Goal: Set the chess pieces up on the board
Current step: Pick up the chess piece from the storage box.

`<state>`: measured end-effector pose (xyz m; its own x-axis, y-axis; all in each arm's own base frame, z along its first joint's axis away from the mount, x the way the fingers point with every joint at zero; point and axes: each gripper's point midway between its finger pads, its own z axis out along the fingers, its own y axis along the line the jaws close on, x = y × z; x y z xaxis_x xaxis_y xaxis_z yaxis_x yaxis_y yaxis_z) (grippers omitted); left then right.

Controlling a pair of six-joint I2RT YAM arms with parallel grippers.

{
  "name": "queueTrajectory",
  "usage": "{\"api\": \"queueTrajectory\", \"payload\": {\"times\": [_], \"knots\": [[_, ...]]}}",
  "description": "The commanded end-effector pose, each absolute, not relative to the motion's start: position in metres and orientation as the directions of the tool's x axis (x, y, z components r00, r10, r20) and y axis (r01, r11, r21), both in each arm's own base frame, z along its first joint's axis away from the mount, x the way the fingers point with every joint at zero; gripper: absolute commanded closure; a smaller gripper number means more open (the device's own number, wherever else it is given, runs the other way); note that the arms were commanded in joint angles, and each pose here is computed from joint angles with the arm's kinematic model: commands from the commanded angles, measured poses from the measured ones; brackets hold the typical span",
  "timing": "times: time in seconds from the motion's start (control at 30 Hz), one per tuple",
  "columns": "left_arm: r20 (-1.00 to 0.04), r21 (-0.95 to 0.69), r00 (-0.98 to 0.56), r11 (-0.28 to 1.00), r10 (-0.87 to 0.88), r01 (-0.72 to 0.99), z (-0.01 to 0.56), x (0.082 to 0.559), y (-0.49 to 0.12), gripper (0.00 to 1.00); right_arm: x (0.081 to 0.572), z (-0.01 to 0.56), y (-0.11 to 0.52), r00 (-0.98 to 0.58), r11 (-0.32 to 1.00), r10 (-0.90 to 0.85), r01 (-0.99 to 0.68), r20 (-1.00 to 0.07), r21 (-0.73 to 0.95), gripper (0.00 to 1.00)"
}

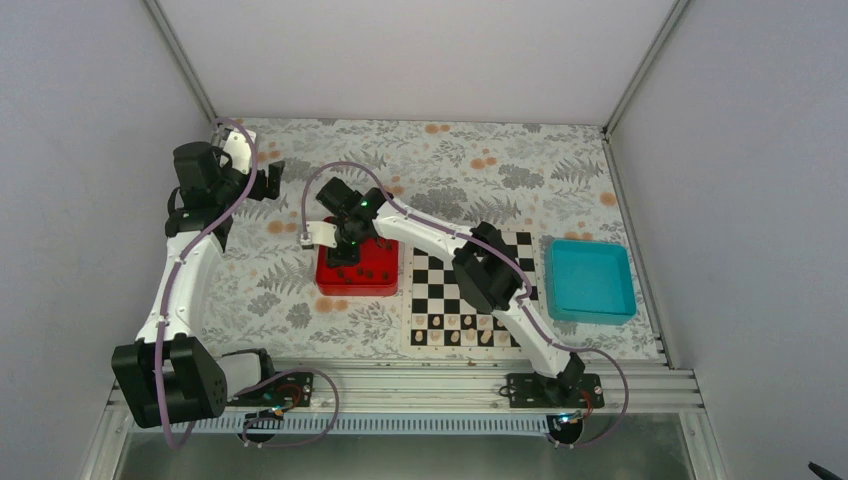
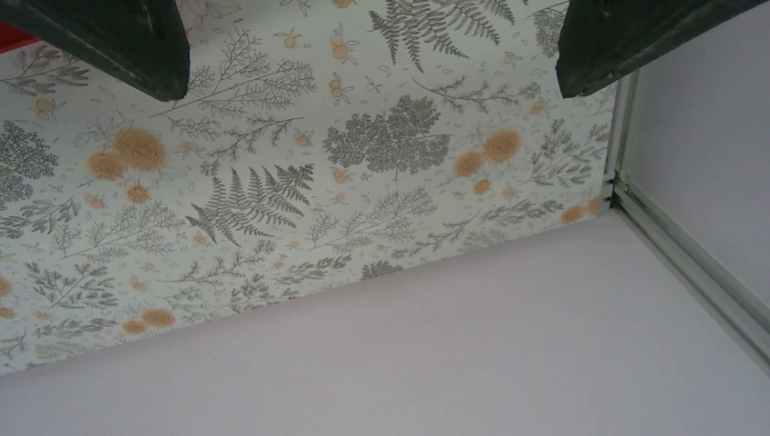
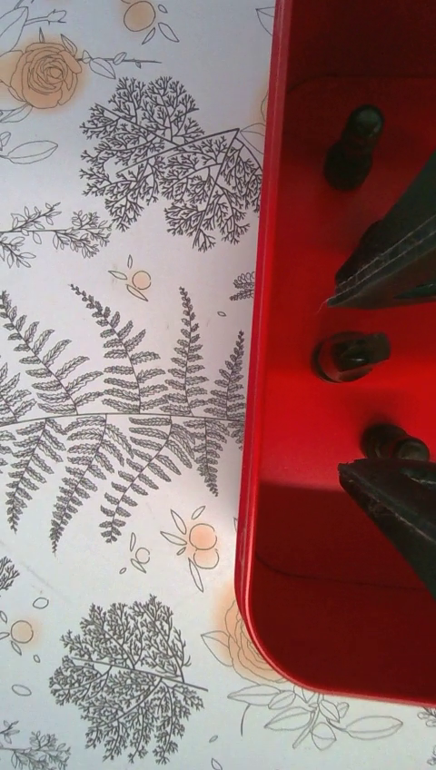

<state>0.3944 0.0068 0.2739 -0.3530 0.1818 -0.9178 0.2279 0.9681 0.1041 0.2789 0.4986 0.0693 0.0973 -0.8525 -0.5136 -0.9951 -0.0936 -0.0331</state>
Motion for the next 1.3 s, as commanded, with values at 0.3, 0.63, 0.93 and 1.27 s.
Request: {"api": "queueTrajectory", "payload": {"times": [0.3,0.63,0.93,1.27], "knots": [[-0.926,0.112,-0.328,0.966,0.186,0.232,0.280,0.392,0.008,0.00,0.285,0.046,0.506,0.100,-0.084,-0.864,-0.995,-0.493,-0.055,0.60],[-0.925,0.106,-0.330,0.963,0.188,0.249,0.278,0.391,0.006,0.00,0.288,0.042,0.507,0.089,-0.071,-0.871,-0.996,-0.483,-0.054,0.83],[-0.926,0.106,-0.329,0.963,0.187,0.249,0.279,0.390,0.006,0.00,0.298,0.097,0.503,0.075,-0.036,-0.834,-0.996,-0.547,-0.081,0.96],[-0.928,0.107,-0.323,0.963,0.186,0.249,0.281,0.390,0.006,0.00,0.364,0.200,0.371,-0.087,0.224,-0.791,-0.962,-0.605,-0.154,0.96]]}}
